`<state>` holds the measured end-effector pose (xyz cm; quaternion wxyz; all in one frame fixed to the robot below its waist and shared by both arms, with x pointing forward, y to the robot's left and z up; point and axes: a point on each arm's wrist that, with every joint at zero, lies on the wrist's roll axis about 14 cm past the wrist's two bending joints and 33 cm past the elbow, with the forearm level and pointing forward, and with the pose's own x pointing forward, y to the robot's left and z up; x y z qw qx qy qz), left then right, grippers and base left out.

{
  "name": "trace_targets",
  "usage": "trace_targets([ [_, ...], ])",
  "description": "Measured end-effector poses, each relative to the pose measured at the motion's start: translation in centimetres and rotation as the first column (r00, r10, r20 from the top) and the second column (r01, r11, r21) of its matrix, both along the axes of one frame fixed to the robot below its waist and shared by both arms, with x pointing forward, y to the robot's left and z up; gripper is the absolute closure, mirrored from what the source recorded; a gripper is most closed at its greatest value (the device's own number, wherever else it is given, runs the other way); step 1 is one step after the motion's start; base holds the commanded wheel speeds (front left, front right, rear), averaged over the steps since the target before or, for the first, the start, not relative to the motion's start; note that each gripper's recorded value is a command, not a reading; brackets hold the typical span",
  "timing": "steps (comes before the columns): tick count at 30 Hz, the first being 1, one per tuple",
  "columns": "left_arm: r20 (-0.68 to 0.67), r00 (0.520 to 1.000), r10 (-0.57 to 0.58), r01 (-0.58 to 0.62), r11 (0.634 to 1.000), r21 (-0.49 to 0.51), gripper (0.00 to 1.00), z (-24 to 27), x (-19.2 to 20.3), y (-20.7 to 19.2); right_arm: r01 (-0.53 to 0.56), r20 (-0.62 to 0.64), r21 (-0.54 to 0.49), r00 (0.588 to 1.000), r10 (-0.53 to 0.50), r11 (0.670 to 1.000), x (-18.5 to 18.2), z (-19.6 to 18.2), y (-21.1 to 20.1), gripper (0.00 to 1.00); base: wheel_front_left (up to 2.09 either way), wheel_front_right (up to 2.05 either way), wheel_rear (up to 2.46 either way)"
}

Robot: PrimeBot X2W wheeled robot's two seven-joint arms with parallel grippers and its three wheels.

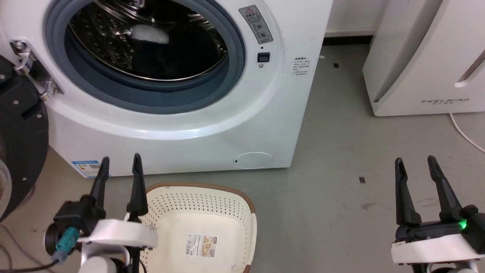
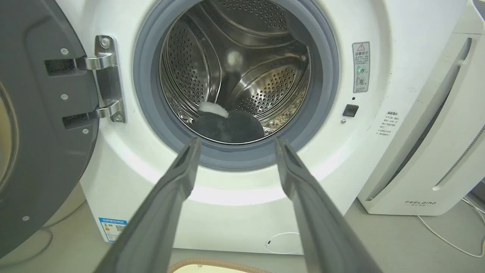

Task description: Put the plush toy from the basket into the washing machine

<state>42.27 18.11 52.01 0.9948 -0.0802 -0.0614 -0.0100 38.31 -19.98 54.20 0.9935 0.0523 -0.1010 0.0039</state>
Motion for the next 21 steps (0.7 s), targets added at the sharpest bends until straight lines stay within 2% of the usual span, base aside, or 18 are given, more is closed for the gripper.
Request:
trace_targets([
  [7,-0.043,0.999,-0.001,0.002,1.0,0.01,0.0,-1.5,-2.0,-0.3,-0.012,-0.011,0.005,1.0,0.012,1.0,-0.3,-0.3,0.4,0.0,0.0,0.0,0.0],
  [16,-0.058,0.998,-0.003,0.004,1.0,0.022,0.0,-2.0,-2.7,-0.6,-0.014,-0.016,0.011,1.0,0.014,1.0,-0.6,-0.5,0.5,0.0,0.0,0.0,0.0],
  [17,-0.057,0.998,-0.002,0.004,1.0,0.021,1.0,-2.0,-2.7,-0.5,-0.014,-0.015,0.01,1.0,0.014,1.0,-0.6,-0.4,0.5,1.0,0.0,0.0,0.0],
  [21,-0.057,0.998,-0.003,0.004,1.0,0.021,1.0,-2.0,-2.7,-0.6,-0.014,-0.014,0.007,1.0,0.014,1.0,-0.6,-0.4,0.5,1.0,0.0,0.0,0.0],
])
